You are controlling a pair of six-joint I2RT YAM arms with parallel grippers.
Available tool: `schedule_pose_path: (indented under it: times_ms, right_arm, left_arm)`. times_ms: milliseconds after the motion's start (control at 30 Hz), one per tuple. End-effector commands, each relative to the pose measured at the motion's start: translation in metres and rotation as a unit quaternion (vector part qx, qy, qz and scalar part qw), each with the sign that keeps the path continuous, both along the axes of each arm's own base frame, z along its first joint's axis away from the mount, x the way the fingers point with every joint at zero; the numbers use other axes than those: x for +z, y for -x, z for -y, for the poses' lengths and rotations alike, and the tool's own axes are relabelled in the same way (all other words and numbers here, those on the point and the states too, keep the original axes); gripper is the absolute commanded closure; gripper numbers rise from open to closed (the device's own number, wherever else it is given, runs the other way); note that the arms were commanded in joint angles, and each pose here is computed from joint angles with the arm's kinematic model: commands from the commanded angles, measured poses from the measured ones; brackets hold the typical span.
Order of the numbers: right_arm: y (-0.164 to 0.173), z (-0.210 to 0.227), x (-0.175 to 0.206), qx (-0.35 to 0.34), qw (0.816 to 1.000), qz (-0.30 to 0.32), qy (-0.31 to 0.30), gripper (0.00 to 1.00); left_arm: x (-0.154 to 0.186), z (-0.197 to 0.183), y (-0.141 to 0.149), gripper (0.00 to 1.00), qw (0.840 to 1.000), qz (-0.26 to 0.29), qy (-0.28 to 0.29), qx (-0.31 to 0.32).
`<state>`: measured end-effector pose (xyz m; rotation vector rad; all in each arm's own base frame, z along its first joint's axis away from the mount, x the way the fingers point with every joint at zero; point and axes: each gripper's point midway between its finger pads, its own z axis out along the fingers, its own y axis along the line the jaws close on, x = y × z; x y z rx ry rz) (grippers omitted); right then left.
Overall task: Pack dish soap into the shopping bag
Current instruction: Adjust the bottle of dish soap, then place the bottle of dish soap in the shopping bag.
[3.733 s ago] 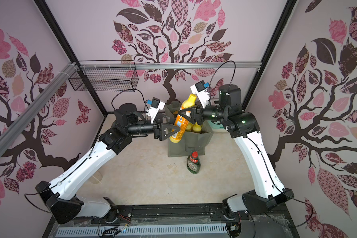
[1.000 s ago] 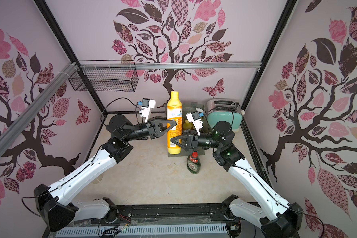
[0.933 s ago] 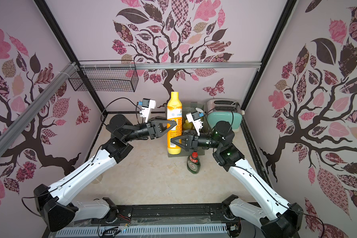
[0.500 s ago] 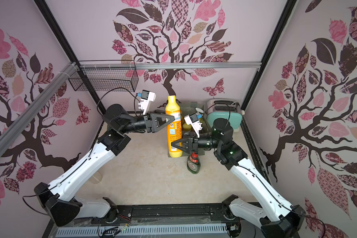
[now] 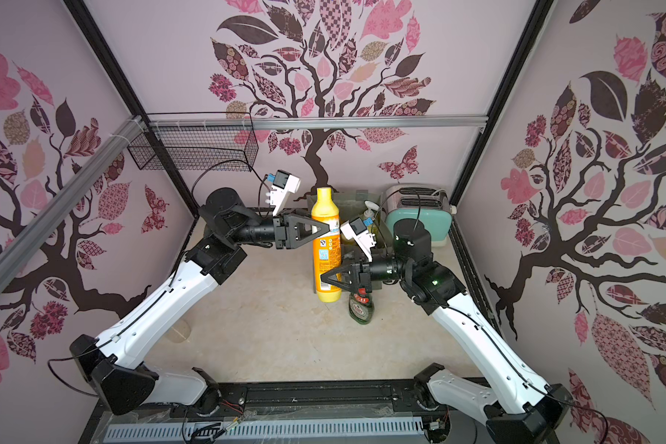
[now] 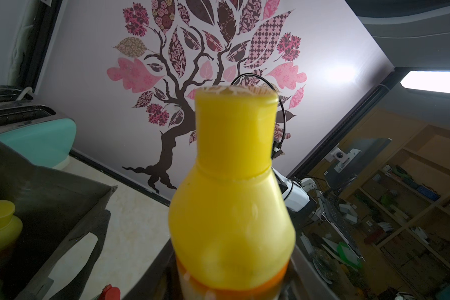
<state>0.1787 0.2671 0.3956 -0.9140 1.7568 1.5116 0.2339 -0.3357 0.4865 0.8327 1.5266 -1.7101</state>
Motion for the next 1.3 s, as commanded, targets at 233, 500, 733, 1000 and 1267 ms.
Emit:
schedule_pose_path:
  times_ms: [233, 500, 733, 1000, 1267]
  right_arm:
    - [-0.08, 0.114, 0.019, -0.284, 0.959, -0.014, 0.014, 0.13]
    - [-0.143, 0.197, -0.038, -0.488, 0.858, -0.016, 0.158, 0.06]
    - [-0.172, 0.211, -0.078, -0.519, 0.833, -0.043, 0.188, 0.14]
    - [-0.175, 0.201, -0.1, -0.493, 0.848, -0.065, 0.183, 0.44]
    - [-0.17, 0.19, -0.092, -0.468, 0.865, -0.063, 0.169, 0.85]
  left_arm:
    - [0.034, -0.019, -0.01, 1.0, 0.988, 0.097, 0.034, 0.116]
    - [0.056, -0.02, -0.032, 1.0, 0.968, 0.143, 0.09, 0.185]
    - [0.062, 0.011, -0.046, 1.0, 0.949, 0.196, 0.106, 0.222]
    - [0.035, 0.046, -0.089, 1.0, 0.937, 0.216, 0.095, 0.256]
    - [0.015, 0.061, -0.119, 1.0, 0.921, 0.243, 0.084, 0.292]
